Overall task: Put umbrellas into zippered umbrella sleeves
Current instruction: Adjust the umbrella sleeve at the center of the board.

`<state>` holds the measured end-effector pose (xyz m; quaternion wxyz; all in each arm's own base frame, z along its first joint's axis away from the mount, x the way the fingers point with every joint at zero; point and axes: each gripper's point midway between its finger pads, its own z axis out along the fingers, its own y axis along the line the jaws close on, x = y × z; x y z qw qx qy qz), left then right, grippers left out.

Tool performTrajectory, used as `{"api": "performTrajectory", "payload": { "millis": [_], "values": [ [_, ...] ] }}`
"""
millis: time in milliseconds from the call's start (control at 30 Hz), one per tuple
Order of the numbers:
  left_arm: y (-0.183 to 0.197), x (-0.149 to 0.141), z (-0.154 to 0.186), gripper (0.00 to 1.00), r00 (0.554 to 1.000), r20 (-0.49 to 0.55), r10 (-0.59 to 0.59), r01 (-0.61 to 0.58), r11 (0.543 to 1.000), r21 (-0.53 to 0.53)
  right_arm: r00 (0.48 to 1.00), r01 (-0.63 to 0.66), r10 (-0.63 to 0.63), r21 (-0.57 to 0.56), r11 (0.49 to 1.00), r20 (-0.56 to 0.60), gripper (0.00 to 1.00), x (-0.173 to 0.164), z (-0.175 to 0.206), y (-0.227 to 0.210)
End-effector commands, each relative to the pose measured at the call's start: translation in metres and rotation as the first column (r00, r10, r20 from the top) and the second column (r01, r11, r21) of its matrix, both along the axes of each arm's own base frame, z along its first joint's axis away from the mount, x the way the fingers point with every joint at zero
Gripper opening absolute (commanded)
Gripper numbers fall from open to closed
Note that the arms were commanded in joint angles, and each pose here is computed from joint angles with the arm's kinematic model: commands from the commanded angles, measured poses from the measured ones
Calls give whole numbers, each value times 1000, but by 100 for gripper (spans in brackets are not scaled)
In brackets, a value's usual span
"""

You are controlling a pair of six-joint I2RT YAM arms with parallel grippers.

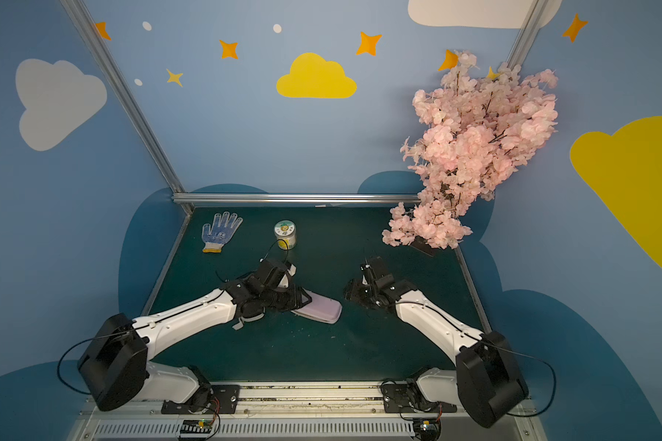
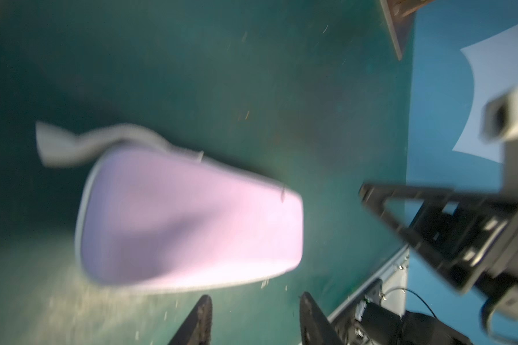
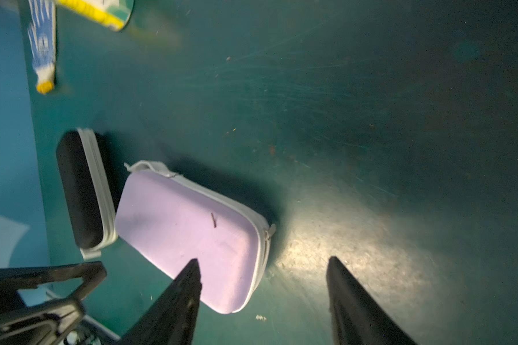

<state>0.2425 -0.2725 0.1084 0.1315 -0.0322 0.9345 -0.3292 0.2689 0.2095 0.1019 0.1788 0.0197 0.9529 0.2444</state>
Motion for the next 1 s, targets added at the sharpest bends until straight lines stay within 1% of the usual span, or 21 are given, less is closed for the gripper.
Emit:
{"api": "performTrajectory", "payload": {
  "millis": [0, 33, 67, 167, 267, 333, 433, 467, 533, 600, 700, 767, 833, 900, 967],
  "values": [
    [-11, -13, -4, 49, 996, -86, 19, -23, 999, -48, 947, -308, 307, 2, 951, -95, 60, -18, -13, 21],
    [-17, -11, -4, 48, 997, -82, 8, -12, 999, -46, 941, -320, 321, 27, 947, -108, 59, -14, -15, 27],
    [-26, -9, -3, 47, 997, -75, -3, 0, 999, -47, 934, -332, 339, 76, 940, -111, 58, -11, -15, 37],
    [-44, -7, -6, 42, 997, -74, -37, 34, 999, -38, 940, -294, 317, 168, 941, -124, 59, -3, -16, 55],
    [-45, -9, -16, 35, 996, -88, -35, 33, 999, -27, 944, -247, 277, 174, 953, -178, 57, -5, -27, 55],
    [-43, -10, -23, 29, 994, -103, -31, 30, 999, -16, 942, -219, 256, 180, 959, -216, 54, -12, -33, 57],
    [-32, -11, -31, 25, 992, -122, -18, 20, 1000, 21, 941, -177, 227, 207, 962, -250, 52, -28, -38, 65],
    [-20, -5, -35, 23, 994, -110, 19, -12, 998, 64, 942, -164, 215, 204, 965, -258, 52, -32, -38, 68],
    [-5, -2, -39, 22, 993, -111, 46, -36, 995, 92, 945, -145, 194, 193, 970, -265, 51, -39, -37, 72],
    [5, -1, -42, 21, 991, -121, 65, -53, 994, 99, 948, -126, 177, 197, 972, -265, 51, -45, -35, 79],
    [4, -1, -37, 21, 991, -116, 63, -54, 996, 77, 944, -126, 183, 212, 969, -276, 51, -54, -35, 91],
    [-5, -4, -31, 21, 994, -106, 42, -38, 998, 44, 947, -138, 186, 188, 972, -264, 51, -53, -34, 87],
    [-11, -7, -28, 21, 994, -102, 29, -27, 999, 19, 957, -170, 201, 154, 973, -211, 53, -49, -27, 76],
    [-12, -8, -29, 21, 995, -98, 33, -33, 999, 7, 962, -233, 243, 91, 968, -122, 56, -48, -16, 61],
    [-12, -8, -30, 20, 995, -90, 33, -33, 999, 1, 950, -306, 306, 8, 952, -58, 57, -56, -16, 45]
  ]
}}
